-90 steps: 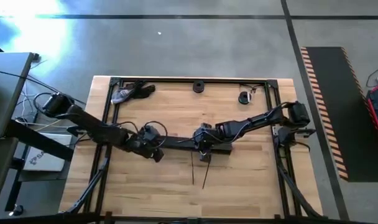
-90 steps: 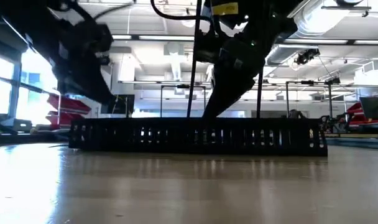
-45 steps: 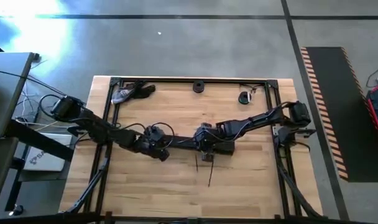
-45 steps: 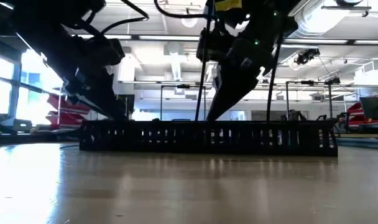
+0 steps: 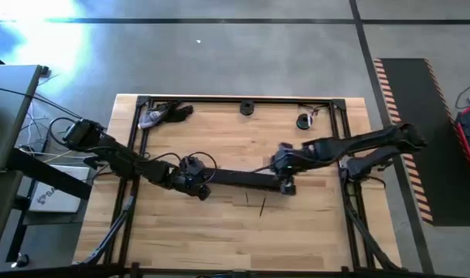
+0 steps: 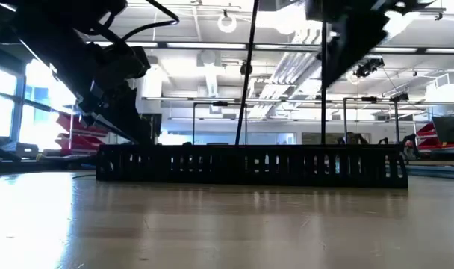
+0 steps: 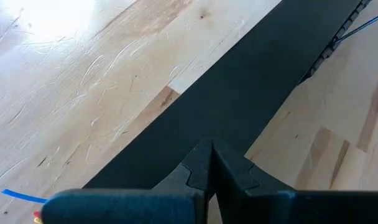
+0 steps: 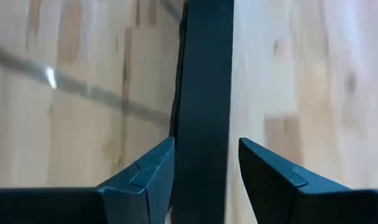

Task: Ziptie cables
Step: Close the black cable duct

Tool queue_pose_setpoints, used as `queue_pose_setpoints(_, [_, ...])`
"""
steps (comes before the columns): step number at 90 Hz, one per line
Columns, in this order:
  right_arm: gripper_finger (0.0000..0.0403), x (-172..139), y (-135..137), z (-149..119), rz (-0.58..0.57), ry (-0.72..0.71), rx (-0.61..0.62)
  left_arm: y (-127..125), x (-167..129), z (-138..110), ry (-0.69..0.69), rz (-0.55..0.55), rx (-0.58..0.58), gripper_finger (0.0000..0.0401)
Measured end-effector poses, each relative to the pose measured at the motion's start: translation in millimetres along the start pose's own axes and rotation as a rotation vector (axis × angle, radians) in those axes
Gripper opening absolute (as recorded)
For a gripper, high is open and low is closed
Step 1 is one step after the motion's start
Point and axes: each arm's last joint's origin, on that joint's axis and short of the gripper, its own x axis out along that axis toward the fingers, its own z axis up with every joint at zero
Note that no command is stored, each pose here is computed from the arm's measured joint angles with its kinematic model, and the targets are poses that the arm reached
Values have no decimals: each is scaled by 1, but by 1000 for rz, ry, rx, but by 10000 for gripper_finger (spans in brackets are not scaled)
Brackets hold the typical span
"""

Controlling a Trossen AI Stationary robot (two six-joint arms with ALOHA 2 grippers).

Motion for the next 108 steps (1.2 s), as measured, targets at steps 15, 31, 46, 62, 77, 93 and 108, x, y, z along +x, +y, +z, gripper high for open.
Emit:
queue_pose_setpoints(15, [166,14,-8,-49,69,-34,108,0,-3,2,0,-13,23,0])
queue_pose_setpoints(31, [222,39,-12,-74,127,-122,138,-3,-24,19,-8,-78,69,0])
queue_pose_setpoints(46, [295,46,-11,-74,168,-197,87,-13,-40,42,-100,-133,108,0])
queue_pose_setpoints(62, [326,34,7,-59,214,-258,-18,-27,-36,64,-221,-209,125,0])
queue_pose_setpoints(77, [320,21,41,-58,93,-361,-16,-24,-13,96,-262,-178,162,0])
queue_pose_setpoints(93, [302,31,75,-71,89,-380,91,-13,24,144,-249,-268,204,0])
queue_pose_setpoints(108, [257,70,102,-67,113,-460,161,-3,82,163,-122,-425,230,0])
